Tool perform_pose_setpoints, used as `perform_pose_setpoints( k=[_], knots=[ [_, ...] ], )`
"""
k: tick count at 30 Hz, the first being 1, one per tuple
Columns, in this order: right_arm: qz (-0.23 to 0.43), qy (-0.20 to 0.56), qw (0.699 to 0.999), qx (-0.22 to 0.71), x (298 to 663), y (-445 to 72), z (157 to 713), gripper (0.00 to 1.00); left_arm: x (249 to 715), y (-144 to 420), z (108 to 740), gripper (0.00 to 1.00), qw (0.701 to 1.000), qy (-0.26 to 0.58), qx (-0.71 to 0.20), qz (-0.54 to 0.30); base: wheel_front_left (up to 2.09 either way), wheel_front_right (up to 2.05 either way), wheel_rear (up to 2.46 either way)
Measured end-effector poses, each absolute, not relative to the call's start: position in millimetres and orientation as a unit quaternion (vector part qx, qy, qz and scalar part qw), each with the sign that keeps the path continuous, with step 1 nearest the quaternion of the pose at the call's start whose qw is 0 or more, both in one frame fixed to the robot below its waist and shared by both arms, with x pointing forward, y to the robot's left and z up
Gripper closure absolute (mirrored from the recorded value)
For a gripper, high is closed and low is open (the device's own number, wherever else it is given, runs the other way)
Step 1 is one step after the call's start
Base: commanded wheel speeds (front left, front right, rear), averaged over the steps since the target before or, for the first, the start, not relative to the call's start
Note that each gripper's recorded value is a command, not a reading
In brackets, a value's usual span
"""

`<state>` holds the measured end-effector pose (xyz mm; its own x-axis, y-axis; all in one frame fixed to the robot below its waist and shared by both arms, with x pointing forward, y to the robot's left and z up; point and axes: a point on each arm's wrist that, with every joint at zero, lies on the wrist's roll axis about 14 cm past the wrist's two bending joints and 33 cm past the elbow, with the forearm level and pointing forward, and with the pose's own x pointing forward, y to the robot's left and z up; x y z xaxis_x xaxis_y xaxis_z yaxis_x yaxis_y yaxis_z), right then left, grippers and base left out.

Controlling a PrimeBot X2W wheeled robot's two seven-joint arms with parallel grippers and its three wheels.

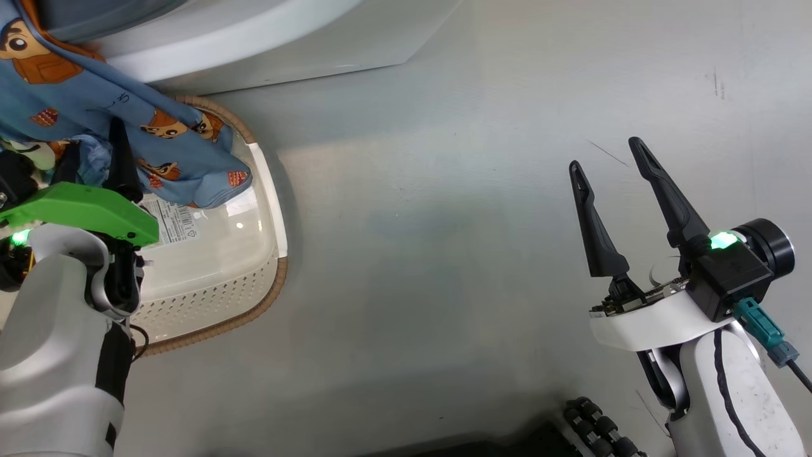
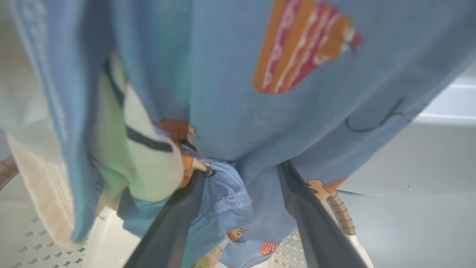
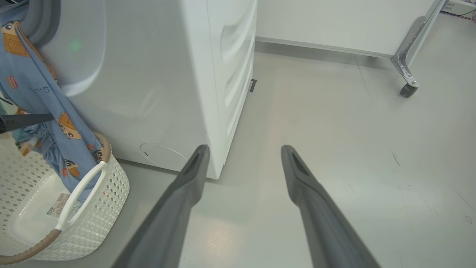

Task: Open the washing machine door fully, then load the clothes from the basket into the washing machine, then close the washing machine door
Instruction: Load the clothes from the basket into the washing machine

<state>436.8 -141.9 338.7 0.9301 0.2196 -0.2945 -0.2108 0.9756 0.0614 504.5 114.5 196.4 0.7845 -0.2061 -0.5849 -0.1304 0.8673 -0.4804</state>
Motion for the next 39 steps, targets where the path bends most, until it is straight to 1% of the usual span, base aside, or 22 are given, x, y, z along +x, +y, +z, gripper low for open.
perform_pose_setpoints(
  k=[9,14,15,16,17,18,19,20,21,22,23,30,39],
  knots=[
    [0.111,0.153,0.982,0.014,437,-141,336,0.00,522,117,200,0.00,0.917,0.306,-0.254,-0.020,0.00,0.00,0.00],
    [0.111,0.155,0.982,0.014,438,-141,335,0.00,522,121,194,0.00,0.917,0.314,-0.246,-0.016,0.00,0.00,0.00],
    [0.111,0.155,0.982,0.014,437,-141,334,0.00,522,122,192,0.04,0.917,0.316,-0.244,-0.015,0.00,0.00,0.00],
    [0.111,0.155,0.982,0.014,437,-141,334,0.00,522,123,191,0.11,0.917,0.316,-0.241,-0.014,0.00,0.00,0.00],
    [0.110,0.155,0.982,0.014,437,-141,334,0.00,522,125,191,0.20,0.918,0.316,-0.238,-0.013,0.00,0.00,0.00],
    [0.110,0.156,0.982,0.014,437,-141,334,0.00,522,126,190,0.32,0.918,0.318,-0.237,-0.011,0.00,0.00,0.00],
    [0.110,0.156,0.982,0.015,437,-141,334,0.00,522,127,188,0.53,0.918,0.319,-0.236,-0.009,0.00,0.00,0.00],
    [0.110,0.156,0.982,0.014,437,-142,334,0.00,522,128,188,0.62,0.918,0.320,-0.235,-0.008,0.00,0.00,0.00],
    [0.110,0.156,0.982,0.014,437,-142,334,0.00,522,128,187,0.76,0.917,0.321,-0.235,-0.008,0.00,0.00,0.00],
    [0.109,0.156,0.982,0.014,437,-142,334,0.00,522,127,187,0.99,0.917,0.322,-0.234,-0.008,0.00,0.00,0.00],
    [0.109,0.156,0.982,0.014,437,-142,334,0.00,523,127,186,1.00,0.918,0.321,-0.233,-0.008,0.00,0.00,0.00],
    [0.107,0.154,0.982,0.015,438,-142,335,0.00,523,130,187,1.00,0.919,0.319,-0.233,-0.001,0.00,0.00,0.00],
    [0.114,0.136,0.984,0.021,445,-136,346,0.00,527,135,209,1.00,0.921,0.291,-0.257,0.018,0.00,0.00,0.00]
  ],
)
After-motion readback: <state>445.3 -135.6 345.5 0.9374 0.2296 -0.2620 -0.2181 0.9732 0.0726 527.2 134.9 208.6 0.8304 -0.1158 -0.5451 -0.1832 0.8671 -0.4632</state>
